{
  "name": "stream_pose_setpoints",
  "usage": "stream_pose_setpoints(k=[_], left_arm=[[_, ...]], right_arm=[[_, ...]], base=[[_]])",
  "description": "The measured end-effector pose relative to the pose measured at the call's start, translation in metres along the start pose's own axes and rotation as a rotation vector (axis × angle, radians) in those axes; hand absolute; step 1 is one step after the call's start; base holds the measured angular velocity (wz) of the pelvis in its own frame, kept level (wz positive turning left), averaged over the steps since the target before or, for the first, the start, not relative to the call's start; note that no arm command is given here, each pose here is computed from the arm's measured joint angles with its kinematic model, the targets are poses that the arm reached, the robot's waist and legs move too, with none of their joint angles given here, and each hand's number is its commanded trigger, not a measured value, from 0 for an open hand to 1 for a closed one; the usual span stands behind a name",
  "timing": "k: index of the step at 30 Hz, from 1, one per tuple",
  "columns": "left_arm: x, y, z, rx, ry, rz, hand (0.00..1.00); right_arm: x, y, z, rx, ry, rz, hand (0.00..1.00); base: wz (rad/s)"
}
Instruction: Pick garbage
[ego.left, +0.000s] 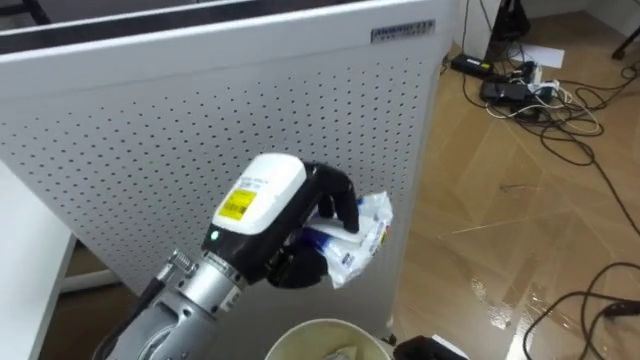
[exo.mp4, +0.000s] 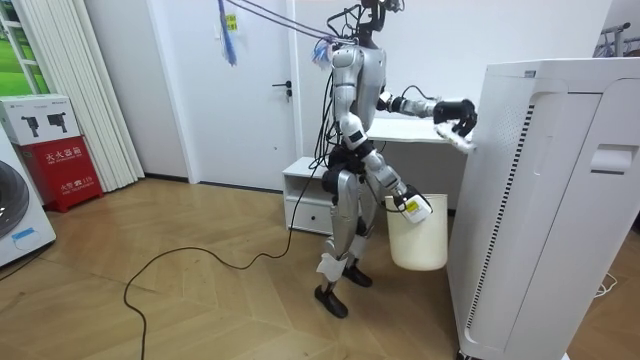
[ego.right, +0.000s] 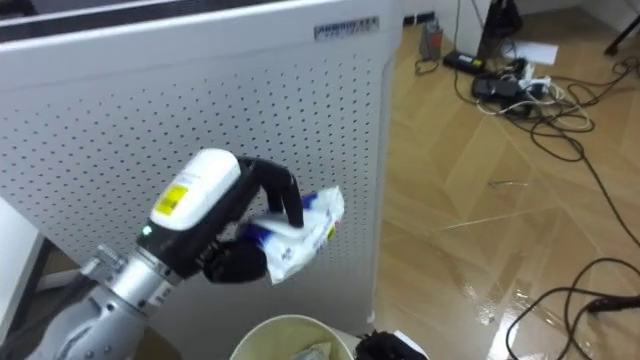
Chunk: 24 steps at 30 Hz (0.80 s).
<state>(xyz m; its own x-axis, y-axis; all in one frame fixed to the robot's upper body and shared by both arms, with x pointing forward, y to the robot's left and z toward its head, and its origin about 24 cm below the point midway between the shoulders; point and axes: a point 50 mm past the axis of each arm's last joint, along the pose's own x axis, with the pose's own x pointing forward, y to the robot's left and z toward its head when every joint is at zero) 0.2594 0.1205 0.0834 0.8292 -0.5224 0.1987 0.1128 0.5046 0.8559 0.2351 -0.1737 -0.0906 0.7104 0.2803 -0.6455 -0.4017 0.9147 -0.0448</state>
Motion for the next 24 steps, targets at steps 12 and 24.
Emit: stream_pose_setpoints(k=[12,24], left_arm=[[-0.006,-0.028,-0.016,-0.054,0.083,-0.105,1.00],[-0.009,-0.040,-0.021,-0.072,0.113,-0.203,0.00]], right_arm=[[0.004,-0.008,0.021,-0.030,-0.075,-0.027,1.00],[0.003,-0.013,0.025,-0.041,-0.082,-0.042,1.00]], base=[[0.00],[0.00]])
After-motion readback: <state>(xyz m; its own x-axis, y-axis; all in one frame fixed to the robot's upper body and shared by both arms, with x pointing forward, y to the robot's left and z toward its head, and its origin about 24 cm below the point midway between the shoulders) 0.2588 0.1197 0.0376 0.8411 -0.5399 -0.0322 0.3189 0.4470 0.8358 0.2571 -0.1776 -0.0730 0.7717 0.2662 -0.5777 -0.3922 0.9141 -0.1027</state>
